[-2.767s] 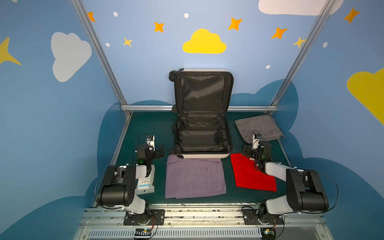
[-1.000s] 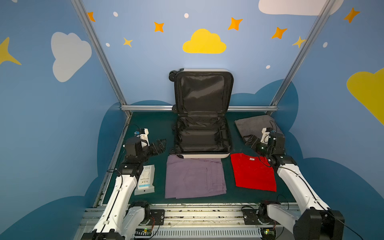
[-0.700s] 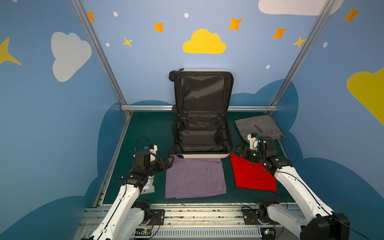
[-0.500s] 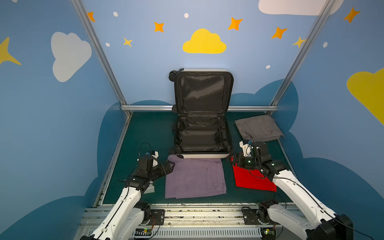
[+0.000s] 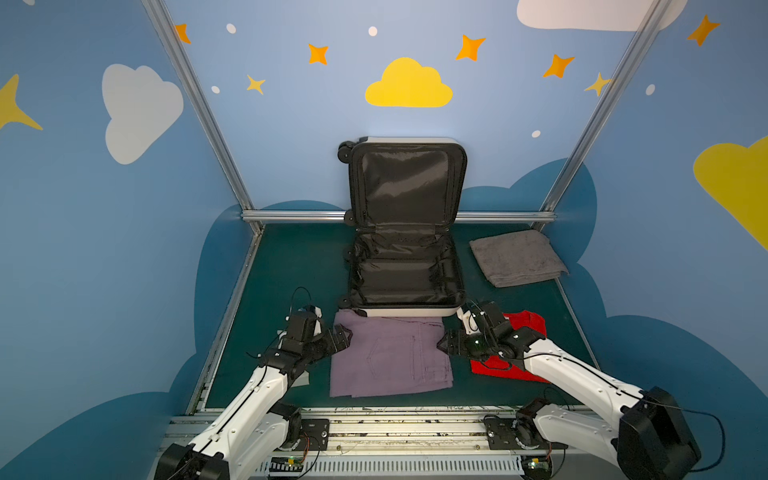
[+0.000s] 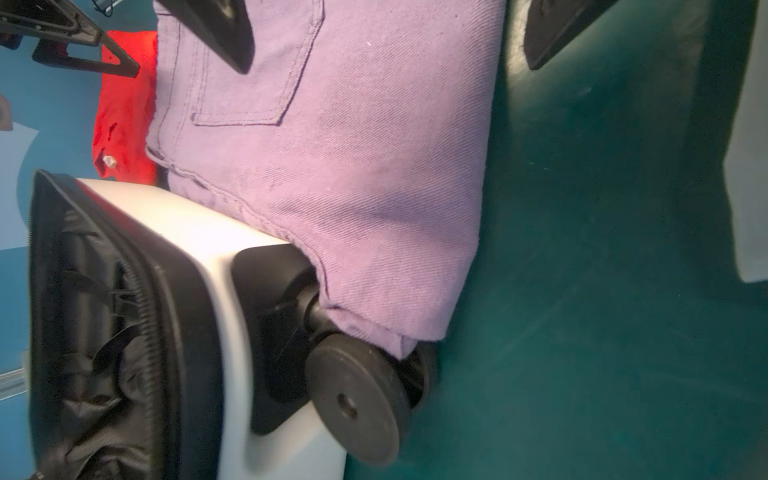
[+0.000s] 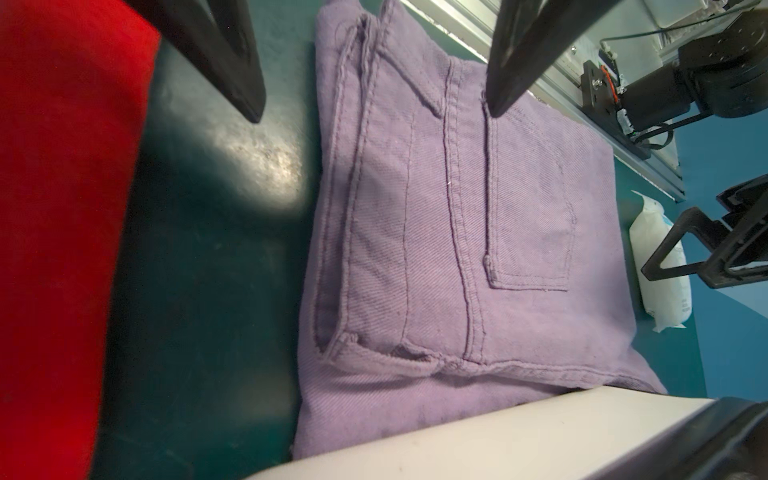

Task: Pack the luggage
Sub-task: 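Reach both grippers to the folded purple jeans' edges nearest the robot, then close both grippers on the purple jeans' near edge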

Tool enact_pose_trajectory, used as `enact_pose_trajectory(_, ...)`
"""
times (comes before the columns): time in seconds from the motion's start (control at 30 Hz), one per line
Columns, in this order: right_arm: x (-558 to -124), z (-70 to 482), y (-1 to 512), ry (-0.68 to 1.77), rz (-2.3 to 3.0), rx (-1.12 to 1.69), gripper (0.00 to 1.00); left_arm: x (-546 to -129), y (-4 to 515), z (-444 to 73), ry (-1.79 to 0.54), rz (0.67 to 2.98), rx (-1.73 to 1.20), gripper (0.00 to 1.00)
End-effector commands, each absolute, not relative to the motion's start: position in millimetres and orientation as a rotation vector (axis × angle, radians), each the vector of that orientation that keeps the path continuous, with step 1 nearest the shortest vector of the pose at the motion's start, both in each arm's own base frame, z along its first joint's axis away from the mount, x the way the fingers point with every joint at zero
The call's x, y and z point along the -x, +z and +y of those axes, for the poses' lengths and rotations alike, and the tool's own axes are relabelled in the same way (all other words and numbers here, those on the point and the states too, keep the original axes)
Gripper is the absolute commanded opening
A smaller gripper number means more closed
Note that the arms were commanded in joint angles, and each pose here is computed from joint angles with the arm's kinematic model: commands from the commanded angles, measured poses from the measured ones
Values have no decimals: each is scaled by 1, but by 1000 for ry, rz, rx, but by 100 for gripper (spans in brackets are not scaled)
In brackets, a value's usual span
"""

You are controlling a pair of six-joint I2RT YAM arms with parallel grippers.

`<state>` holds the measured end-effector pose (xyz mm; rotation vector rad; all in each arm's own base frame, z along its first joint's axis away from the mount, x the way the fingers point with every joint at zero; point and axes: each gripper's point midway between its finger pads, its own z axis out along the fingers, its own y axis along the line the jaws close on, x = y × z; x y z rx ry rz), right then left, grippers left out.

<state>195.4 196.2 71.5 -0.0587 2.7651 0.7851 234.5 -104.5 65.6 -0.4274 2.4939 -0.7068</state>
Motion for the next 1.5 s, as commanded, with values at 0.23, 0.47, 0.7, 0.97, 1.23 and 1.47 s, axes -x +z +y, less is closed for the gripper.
enact_pose_trajectory(0.23,-186,203,42,686,2974,14,76,-228,45,-102,-676,2527,436,100)
enact_pose_trajectory(0.47,-193,219,36,716,2985,32,75,-223,38,-104,-689,2545,421,100)
enact_pose_trajectory(0.7,-191,219,30,713,2993,23,73,-226,36,-110,-735,2543,420,96)
enact_pose_trajectory(0.97,-192,222,27,734,2994,6,72,-226,29,-121,-798,2574,406,88)
enact_pose_trajectory(1.23,-184,222,18,765,3015,5,41,-221,24,-125,-825,2580,399,75)
enact_pose_trajectory(1.47,-181,230,20,842,3007,35,0,-219,27,-129,-876,2545,395,52)
